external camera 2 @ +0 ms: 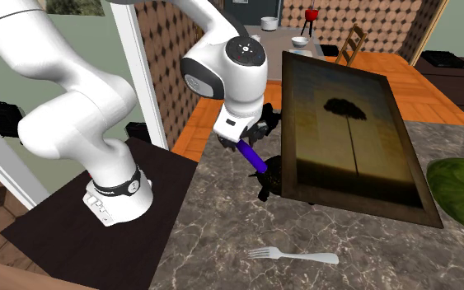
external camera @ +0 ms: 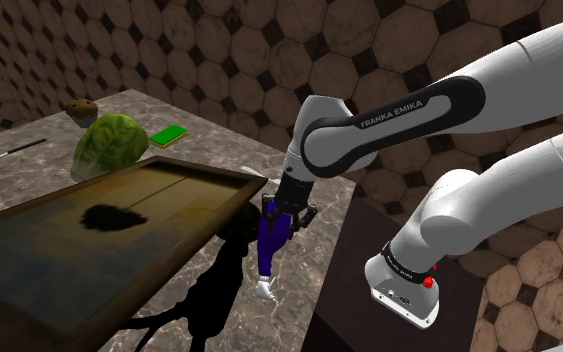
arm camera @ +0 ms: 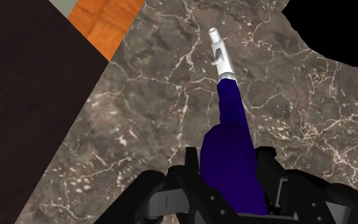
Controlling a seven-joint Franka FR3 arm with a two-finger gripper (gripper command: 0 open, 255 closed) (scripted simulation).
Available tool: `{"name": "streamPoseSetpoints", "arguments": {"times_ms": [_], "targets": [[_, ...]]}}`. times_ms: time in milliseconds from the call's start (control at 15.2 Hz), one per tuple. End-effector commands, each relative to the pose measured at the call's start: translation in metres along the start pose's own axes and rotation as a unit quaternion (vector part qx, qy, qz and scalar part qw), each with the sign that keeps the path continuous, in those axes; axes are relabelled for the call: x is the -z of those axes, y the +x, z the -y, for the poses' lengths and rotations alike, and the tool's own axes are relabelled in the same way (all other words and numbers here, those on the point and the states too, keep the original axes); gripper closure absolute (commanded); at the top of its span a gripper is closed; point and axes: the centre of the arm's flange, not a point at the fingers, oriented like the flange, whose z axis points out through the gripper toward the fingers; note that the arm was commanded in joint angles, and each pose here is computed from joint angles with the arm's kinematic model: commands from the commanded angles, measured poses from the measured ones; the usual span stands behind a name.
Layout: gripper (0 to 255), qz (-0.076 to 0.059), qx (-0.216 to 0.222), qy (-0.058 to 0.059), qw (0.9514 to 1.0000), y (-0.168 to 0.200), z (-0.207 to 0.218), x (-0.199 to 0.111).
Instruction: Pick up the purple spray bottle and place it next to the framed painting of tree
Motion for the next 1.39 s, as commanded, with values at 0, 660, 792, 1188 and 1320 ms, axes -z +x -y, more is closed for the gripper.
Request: {"name": "streamPoseSetpoints", "arguments": {"times_ms": [0,660,792,1188,1320], "targets": [[255,0.001,-0.002,-0.003,1.0,0.001,-0.002,-0.002],[0,0.001,-0.002,-0.003,1.0,0.001,-0.002,0.024],[0,0.001,-0.002,-0.003,1.0,0.001,-0.002,0.048],[0,0.001,-0.002,-0.003,1.0,0.001,-0.002,0.048],[0,0.001,-0.002,-0.003,1.0,0.001,-0.002,0.048]]}}
